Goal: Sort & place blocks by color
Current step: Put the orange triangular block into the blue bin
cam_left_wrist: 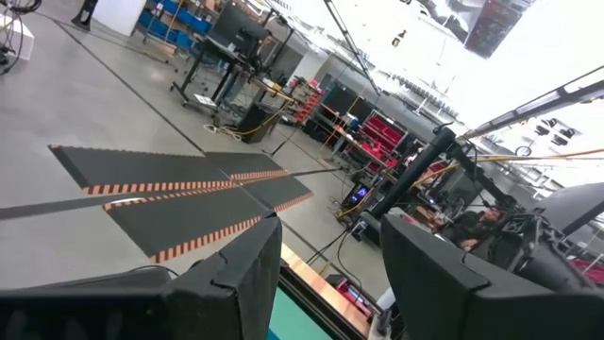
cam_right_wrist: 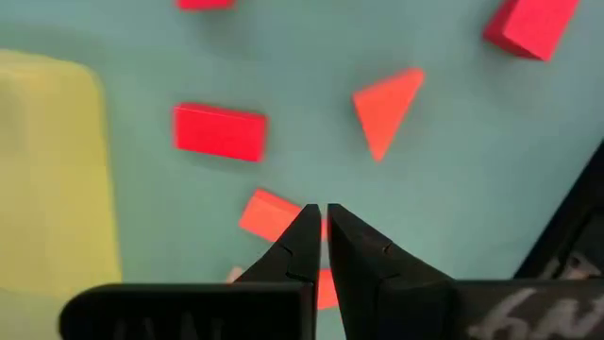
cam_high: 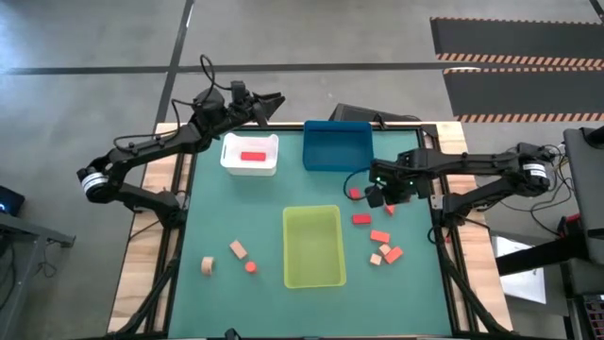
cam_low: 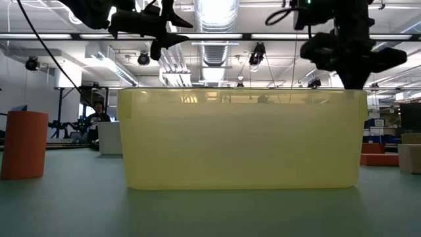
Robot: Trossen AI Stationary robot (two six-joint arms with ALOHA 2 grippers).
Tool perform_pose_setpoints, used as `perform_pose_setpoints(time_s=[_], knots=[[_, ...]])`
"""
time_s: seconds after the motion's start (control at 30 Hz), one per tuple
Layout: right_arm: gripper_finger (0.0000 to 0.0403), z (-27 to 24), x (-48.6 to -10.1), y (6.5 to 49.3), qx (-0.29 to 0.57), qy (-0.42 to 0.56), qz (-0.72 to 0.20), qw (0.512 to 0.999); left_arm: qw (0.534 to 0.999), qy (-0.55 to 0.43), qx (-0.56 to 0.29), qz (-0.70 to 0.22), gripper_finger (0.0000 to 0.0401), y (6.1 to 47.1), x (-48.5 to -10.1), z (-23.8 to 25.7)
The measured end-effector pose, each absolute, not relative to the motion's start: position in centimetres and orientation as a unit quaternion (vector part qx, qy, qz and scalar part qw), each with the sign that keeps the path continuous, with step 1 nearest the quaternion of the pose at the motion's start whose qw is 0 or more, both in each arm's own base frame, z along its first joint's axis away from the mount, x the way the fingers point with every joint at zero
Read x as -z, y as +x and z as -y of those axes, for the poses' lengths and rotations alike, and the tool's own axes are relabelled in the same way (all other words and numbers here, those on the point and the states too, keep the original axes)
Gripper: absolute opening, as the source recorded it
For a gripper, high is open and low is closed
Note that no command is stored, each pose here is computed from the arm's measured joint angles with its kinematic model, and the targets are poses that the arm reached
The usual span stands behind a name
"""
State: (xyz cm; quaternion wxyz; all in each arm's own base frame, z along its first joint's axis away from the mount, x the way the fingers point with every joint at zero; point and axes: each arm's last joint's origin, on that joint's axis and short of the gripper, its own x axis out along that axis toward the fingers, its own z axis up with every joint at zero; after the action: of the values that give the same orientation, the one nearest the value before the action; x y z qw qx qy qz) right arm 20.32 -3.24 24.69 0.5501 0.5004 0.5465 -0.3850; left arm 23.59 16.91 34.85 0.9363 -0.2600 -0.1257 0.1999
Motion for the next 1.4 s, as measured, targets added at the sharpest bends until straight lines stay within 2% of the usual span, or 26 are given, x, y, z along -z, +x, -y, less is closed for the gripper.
perform_pose_setpoints(time_s=[0.2, 0.43, 0.6, 1.17, 1.4], knots=[[0.0090, 3.1, -22.5, 19.2, 0.410, 0.509, -0.562, 0.507, 0.936, -0.260, -0.200, 0.126, 0.0166, 23.6, -34.8, -16.9], [0.0184, 3.2, -19.7, 19.6, 0.410, 0.531, -0.530, 0.518, 0.936, -0.260, -0.200, 0.125, 0.0166, 23.6, -34.8, -16.9], [0.0217, 3.4, -18.0, 19.5, 0.448, 0.530, -0.519, 0.499, 0.936, -0.260, -0.200, 0.125, 0.0166, 23.6, -34.8, -16.9], [0.0216, 4.6, -14.9, 19.9, 0.475, 0.505, -0.520, 0.499, 0.936, -0.262, -0.202, 0.119, 0.0166, 23.6, -34.4, -16.9], [0.0163, 4.6, -14.8, 20.0, 0.472, 0.509, -0.520, 0.499, 0.937, -0.258, -0.203, 0.119, 0.0166, 23.6, -34.4, -16.9]])
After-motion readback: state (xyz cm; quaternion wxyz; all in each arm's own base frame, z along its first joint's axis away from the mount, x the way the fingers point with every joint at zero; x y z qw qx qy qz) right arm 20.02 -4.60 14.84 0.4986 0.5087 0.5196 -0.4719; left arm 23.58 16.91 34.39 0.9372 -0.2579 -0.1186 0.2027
